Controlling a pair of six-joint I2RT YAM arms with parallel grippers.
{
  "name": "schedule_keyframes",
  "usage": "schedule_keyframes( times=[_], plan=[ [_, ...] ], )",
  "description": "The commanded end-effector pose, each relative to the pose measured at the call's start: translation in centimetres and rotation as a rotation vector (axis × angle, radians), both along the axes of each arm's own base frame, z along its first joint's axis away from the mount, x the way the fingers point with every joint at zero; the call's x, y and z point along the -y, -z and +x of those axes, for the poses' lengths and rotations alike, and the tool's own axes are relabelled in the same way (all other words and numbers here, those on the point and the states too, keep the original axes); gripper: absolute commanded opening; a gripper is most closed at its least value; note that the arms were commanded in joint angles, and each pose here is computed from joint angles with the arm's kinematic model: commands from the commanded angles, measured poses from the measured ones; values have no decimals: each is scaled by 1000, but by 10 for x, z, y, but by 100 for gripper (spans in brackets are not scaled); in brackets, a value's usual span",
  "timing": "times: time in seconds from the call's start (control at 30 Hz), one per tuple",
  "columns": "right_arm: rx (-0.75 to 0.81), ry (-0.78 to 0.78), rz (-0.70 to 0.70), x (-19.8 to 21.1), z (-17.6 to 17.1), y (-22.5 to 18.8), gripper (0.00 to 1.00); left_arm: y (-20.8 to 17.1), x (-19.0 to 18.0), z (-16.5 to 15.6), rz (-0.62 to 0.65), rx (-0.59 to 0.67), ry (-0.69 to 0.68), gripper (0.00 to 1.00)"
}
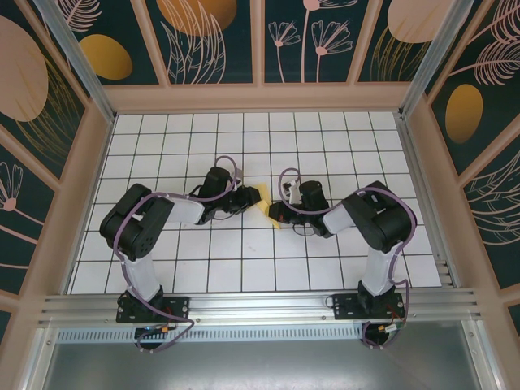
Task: Fold a paper plane with a square sheet of paper (pick it up from the middle)
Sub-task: Fold the wing for the fifth time at the center of the table.
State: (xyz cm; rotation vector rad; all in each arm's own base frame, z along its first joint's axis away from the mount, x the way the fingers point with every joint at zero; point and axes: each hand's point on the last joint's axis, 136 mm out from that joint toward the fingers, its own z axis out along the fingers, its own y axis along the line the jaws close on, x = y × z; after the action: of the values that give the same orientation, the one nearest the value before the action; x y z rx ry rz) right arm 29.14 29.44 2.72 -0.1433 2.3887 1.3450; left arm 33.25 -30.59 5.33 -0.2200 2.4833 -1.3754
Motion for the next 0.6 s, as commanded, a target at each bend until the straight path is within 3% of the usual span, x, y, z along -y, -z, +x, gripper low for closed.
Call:
schedule_keyframes(
  times=[0.0, 0.57],
  plan=[
    [-81, 27, 9, 11, -3, 14, 2, -5, 5, -3, -24, 35, 31, 29],
    [-82, 26, -8, 17, -4, 19, 9, 13, 9, 3, 4, -3, 35, 22]
  ],
)
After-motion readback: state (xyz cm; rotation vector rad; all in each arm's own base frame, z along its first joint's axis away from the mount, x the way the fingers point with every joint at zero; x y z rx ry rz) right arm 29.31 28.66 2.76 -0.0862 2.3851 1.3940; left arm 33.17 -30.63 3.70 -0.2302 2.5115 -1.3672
